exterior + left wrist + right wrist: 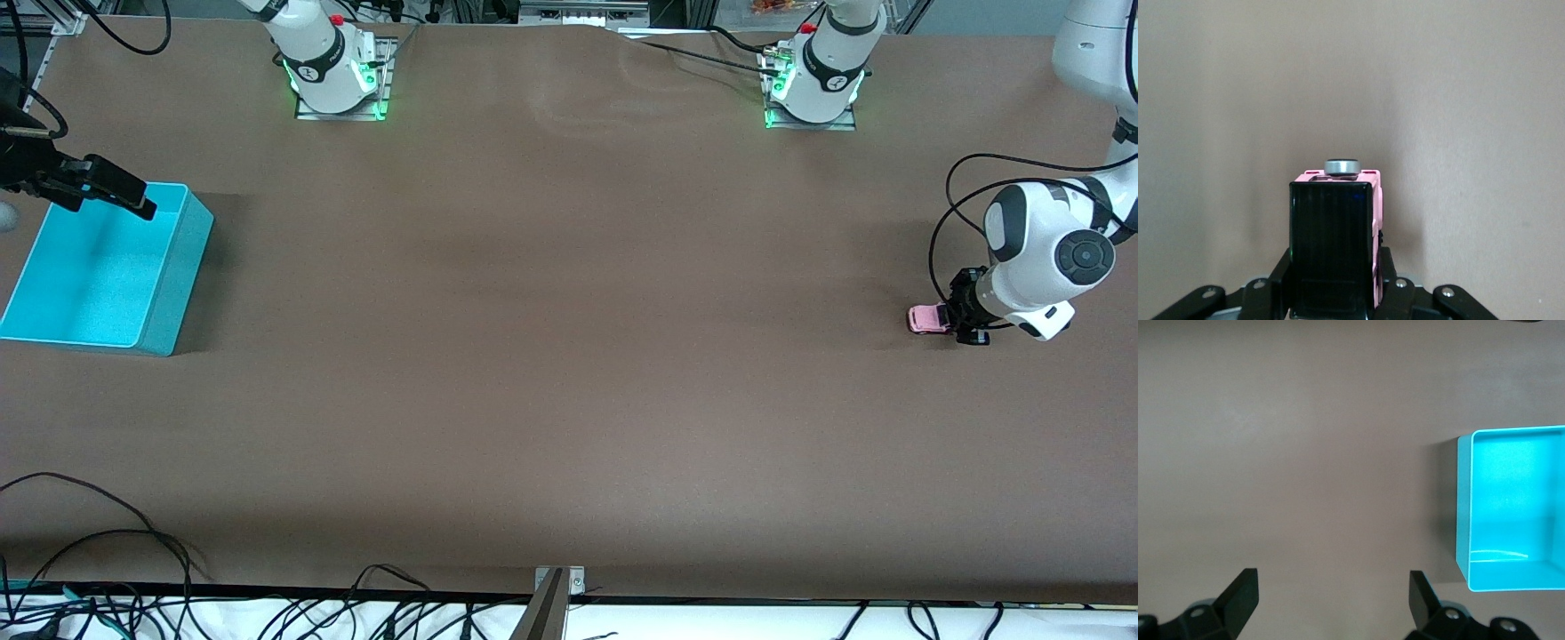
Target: Wind and store pink jeep toy
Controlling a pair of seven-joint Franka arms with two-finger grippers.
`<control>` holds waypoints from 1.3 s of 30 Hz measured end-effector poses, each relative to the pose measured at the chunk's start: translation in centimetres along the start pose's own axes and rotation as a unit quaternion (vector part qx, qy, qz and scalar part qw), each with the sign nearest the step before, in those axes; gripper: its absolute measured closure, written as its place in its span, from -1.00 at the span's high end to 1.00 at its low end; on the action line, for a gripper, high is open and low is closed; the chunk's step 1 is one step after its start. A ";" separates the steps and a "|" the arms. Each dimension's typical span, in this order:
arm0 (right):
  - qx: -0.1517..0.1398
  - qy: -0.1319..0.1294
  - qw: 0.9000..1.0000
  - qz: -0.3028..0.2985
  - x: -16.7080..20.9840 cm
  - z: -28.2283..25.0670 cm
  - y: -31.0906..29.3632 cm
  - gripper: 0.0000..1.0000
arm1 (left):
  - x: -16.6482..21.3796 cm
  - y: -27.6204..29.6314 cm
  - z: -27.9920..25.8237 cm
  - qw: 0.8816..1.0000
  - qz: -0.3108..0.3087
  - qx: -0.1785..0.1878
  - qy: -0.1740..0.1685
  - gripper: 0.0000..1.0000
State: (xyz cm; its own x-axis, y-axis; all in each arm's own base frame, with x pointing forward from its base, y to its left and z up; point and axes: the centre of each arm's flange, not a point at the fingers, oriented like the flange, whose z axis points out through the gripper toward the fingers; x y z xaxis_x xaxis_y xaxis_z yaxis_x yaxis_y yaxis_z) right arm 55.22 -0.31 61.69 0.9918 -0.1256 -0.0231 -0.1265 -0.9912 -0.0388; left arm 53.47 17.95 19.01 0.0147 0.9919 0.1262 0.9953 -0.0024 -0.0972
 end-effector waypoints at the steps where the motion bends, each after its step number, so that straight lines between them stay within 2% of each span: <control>1: 0.000 0.000 1.000 0.000 0.0 0.0 0.0 1.00 | 0.3 0.0 0.0 1.000 0.001 -0.001 0.000 0.02; 13: 0.000 0.000 1.000 0.000 0.0 0.0 0.0 1.00 | 3.2 -0.1 0.4 1.000 0.004 -0.005 -0.001 0.02; 28: 0.000 0.000 1.000 0.000 0.0 0.0 0.0 1.00 | 10.3 -0.5 1.2 1.000 0.017 -0.019 0.004 0.02; 39: 0.000 0.000 1.000 0.000 0.0 0.0 0.0 1.00 | 11.6 -0.5 1.4 1.000 0.011 -0.021 0.006 0.02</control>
State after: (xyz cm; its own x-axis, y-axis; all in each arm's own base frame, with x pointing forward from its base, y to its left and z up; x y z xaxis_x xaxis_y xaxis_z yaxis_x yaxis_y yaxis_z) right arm 55.23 -0.31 61.69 0.9918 -0.1256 -0.0226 -0.1264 -0.9912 -0.0389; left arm 53.04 29.64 19.14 0.0379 0.9899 0.1366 0.9979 -0.0302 -0.0578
